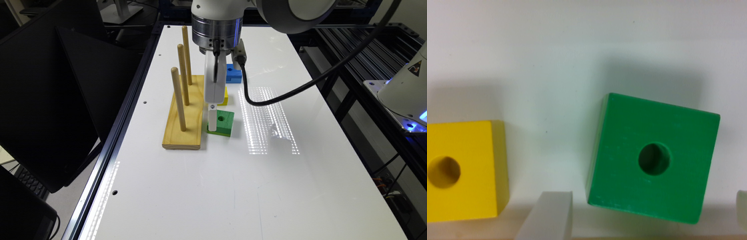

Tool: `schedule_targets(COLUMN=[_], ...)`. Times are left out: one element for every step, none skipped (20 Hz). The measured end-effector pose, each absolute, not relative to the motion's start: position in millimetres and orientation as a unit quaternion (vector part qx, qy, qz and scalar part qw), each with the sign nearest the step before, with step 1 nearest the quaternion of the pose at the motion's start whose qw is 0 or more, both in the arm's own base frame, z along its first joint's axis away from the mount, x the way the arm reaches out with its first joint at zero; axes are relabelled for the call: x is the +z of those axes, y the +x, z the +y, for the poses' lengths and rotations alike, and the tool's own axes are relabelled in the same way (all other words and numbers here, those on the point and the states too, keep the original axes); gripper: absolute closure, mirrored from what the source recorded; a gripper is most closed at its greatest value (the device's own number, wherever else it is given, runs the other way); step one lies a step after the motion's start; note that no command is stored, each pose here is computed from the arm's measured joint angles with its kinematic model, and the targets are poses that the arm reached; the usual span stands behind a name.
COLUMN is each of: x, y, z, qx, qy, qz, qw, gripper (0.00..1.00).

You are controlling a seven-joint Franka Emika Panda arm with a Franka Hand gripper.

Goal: Pick up green block.

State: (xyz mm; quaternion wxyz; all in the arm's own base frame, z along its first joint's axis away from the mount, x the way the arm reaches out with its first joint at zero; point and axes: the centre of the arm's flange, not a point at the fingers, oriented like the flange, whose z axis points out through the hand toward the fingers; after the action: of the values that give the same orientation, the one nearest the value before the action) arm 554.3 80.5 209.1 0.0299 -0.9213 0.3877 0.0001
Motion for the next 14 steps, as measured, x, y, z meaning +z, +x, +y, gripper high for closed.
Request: schedule_targets(x=[209.1,209.1,209.1,209.0,209.0,209.0,208.9,208.4,207.9,207.0,205.8,204.8,204.2,204.0], y=[554.3,554.3,554.3,554.3,554.3,554.3,554.1,553.6,553.0,551.9,550.5,549.3,548.7,548.4], z=[80.5,80.5,80.5,80.5,80.5,80.5,80.6,80.6,80.9,81.3,81.7,82.0,82.2,82.2], qx=[0.0001,0.0001,0.0001,0.0001,0.0001,0.0002,0.0004,0.001,0.0016,0.0029,0.0044,0.0057,0.0064,0.0067], qy=[-0.921,-0.921,-0.921,-0.921,-0.921,-0.921,-0.921,-0.921,-0.922,-0.922,-0.922,-0.922,-0.922,-0.922], qz=[0.388,0.388,0.388,0.388,0.388,0.388,0.388,0.387,0.387,0.387,0.387,0.386,0.386,0.386], qw=[0.0299,0.0299,0.0299,0.0299,0.0299,0.0299,0.0297,0.0294,0.0291,0.0286,0.0279,0.0273,0.0269,0.0268], gripper=[0.0,0.0,0.0,0.0,0.0,0.0,0.0,0.0,0.0,0.0,0.0,0.0,0.0,0.0])
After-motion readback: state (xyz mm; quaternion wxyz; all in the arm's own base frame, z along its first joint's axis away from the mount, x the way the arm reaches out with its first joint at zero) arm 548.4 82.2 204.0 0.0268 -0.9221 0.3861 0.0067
